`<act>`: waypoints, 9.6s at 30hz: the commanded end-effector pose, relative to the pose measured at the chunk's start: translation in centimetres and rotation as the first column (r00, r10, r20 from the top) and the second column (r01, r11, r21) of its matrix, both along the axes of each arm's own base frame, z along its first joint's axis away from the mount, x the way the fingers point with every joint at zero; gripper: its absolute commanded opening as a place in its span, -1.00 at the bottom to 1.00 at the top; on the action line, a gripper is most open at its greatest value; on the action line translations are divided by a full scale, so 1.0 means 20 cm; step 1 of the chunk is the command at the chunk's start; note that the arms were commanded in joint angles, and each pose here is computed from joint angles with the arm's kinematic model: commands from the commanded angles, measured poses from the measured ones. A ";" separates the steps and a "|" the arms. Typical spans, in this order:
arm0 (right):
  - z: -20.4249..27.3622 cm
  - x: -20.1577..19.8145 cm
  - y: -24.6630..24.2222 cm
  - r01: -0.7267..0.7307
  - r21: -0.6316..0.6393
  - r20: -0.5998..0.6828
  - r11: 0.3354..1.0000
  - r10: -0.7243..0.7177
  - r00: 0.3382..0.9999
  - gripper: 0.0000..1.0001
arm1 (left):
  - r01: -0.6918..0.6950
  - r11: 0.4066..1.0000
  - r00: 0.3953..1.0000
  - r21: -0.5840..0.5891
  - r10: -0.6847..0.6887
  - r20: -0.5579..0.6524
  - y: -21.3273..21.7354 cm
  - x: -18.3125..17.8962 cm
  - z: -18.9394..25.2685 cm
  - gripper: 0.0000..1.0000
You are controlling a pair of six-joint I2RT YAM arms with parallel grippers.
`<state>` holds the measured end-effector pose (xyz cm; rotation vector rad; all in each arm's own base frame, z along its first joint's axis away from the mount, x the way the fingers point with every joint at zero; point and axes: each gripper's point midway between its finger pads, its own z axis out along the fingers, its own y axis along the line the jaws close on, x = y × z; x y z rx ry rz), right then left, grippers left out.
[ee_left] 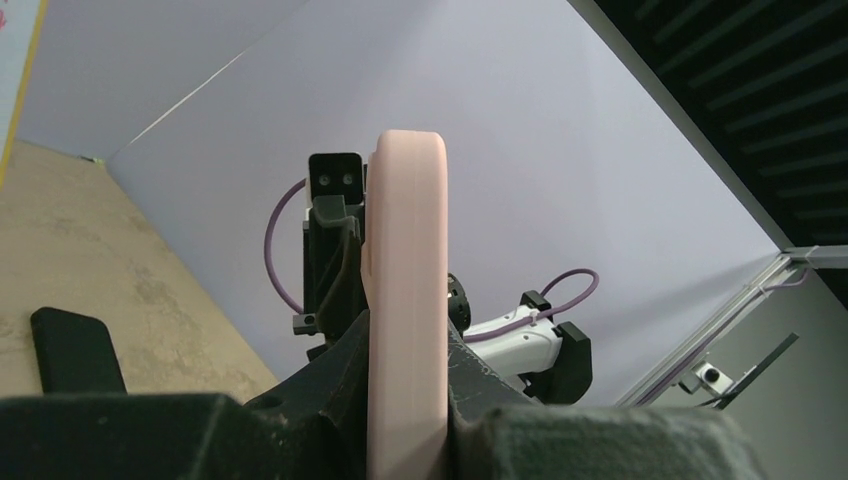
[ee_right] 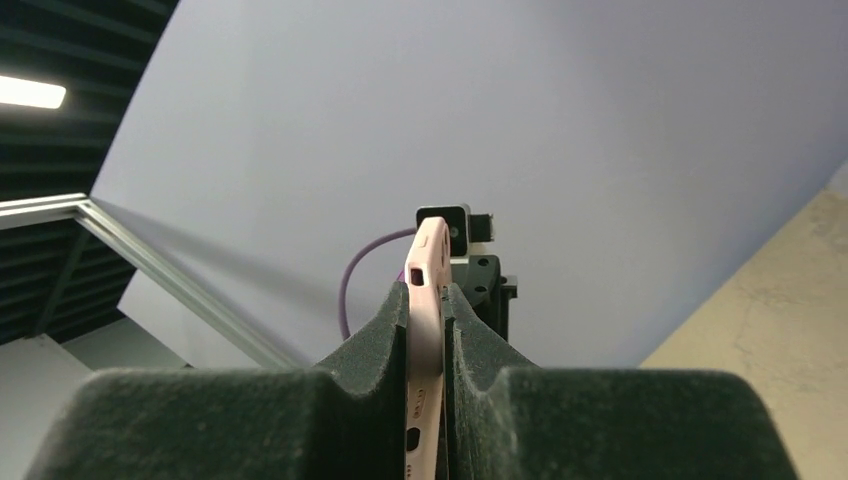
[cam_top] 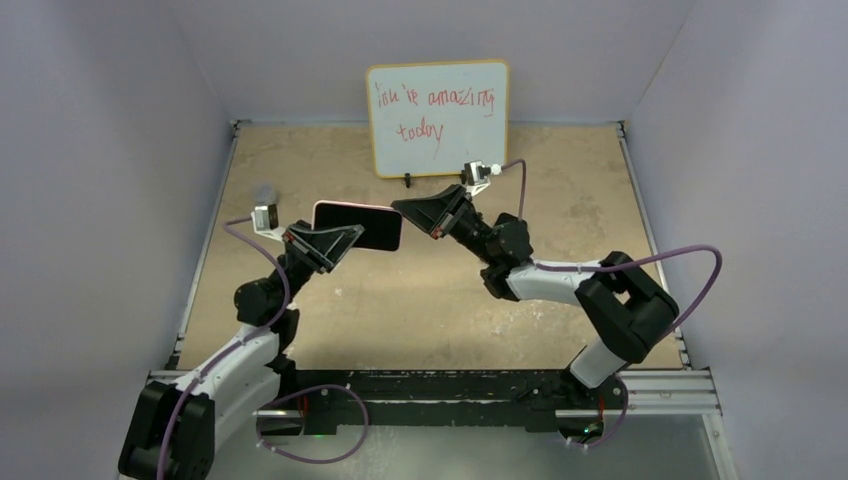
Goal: Take the phone out of the phone case
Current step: Remove the phone case from the phone.
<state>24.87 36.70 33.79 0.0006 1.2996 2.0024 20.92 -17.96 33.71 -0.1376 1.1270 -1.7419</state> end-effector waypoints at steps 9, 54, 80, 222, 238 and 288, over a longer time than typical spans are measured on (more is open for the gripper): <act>-0.42 -0.12 0.08 -0.107 -0.260 0.025 0.960 0.118 0.993 -0.50 | -0.065 0.976 0.987 -0.209 0.093 0.131 0.14 -0.05 0.22 -1.00; -1.19 0.18 -0.18 0.013 -0.391 -0.260 0.920 -0.124 0.958 -1.00 | -0.011 0.754 0.758 0.657 0.435 -0.486 0.09 0.33 -1.33 0.25; -1.19 0.23 -0.27 0.068 -0.417 -0.288 0.906 -0.202 0.936 -1.00 | -0.089 0.296 0.924 0.951 0.382 -0.033 -0.28 0.38 -1.10 0.57; -1.18 0.19 -0.21 -0.019 -0.456 -0.389 0.890 -0.180 0.903 -1.00 | -0.154 -0.281 0.934 0.947 0.272 0.233 -0.62 0.28 -0.99 0.15; -1.16 0.19 -0.22 -0.009 -0.450 -0.386 0.893 -0.185 0.904 -1.00 | -0.088 -0.271 0.948 0.959 0.273 0.164 -0.60 0.32 -1.09 0.18; -1.06 0.24 -0.30 0.121 -0.582 -0.228 0.804 -0.304 0.925 -1.00 | -0.052 -0.056 0.966 0.997 0.252 0.065 -0.52 0.26 -0.97 0.37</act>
